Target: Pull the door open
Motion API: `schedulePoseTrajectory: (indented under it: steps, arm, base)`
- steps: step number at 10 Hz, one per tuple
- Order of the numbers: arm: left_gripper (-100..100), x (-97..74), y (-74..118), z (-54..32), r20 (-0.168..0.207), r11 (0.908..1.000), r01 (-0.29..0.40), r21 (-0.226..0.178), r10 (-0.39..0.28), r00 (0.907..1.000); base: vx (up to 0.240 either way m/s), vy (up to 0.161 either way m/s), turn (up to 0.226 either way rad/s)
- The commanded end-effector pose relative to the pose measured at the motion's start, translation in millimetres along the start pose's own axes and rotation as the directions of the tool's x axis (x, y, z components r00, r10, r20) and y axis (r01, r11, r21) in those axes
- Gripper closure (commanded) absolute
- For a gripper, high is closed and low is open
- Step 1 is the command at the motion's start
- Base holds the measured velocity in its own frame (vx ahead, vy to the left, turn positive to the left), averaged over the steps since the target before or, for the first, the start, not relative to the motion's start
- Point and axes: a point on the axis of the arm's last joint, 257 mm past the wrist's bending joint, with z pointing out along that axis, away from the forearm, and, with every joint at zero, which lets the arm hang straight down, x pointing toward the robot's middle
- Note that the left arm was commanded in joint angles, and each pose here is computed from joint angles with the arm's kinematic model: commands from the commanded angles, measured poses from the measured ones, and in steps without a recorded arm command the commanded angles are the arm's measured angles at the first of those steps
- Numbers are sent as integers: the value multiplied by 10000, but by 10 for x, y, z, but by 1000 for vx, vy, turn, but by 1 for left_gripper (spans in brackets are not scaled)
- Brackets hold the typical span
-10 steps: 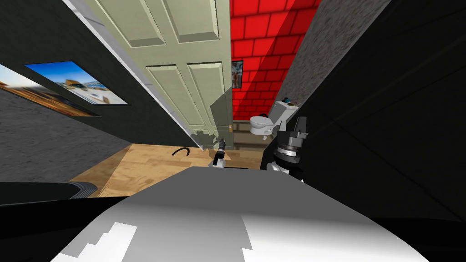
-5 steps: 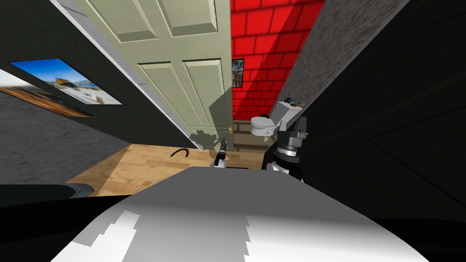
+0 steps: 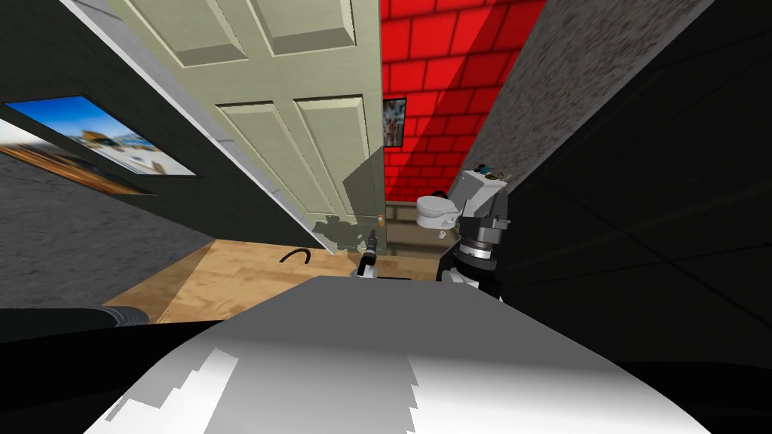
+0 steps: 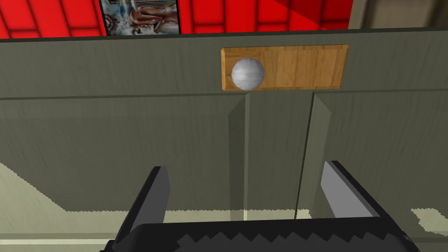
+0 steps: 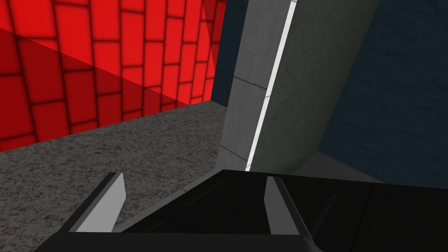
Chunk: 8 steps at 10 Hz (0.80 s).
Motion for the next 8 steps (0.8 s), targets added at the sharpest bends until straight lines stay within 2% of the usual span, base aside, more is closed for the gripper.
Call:
schedulePoseTrajectory:
  steps: [1,2,3,4,5,8]
  arm:
    - [-100,39,67,-27,-29,9999,-30,-167,30,10000]
    - [-100,29,53,-15,-26,9999,-30,-120,30,10000]
    - [-100,-174,89,-10,102,9994,-295,-167,297,9995]
    - [-100,-308,106,-6,186,9987,-464,-202,467,9987]
    - [-100,-308,106,-6,186,9987,-464,-202,467,9987]
    - [-100,-731,141,6,468,9948,-968,-317,982,9941]
  base:
    - [184,-66,31]
    - [84,-30,10]
    - [-16,48,-60]
    - [-46,94,-76]
    - [-40,77,-23]
    - [-36,33,-69]
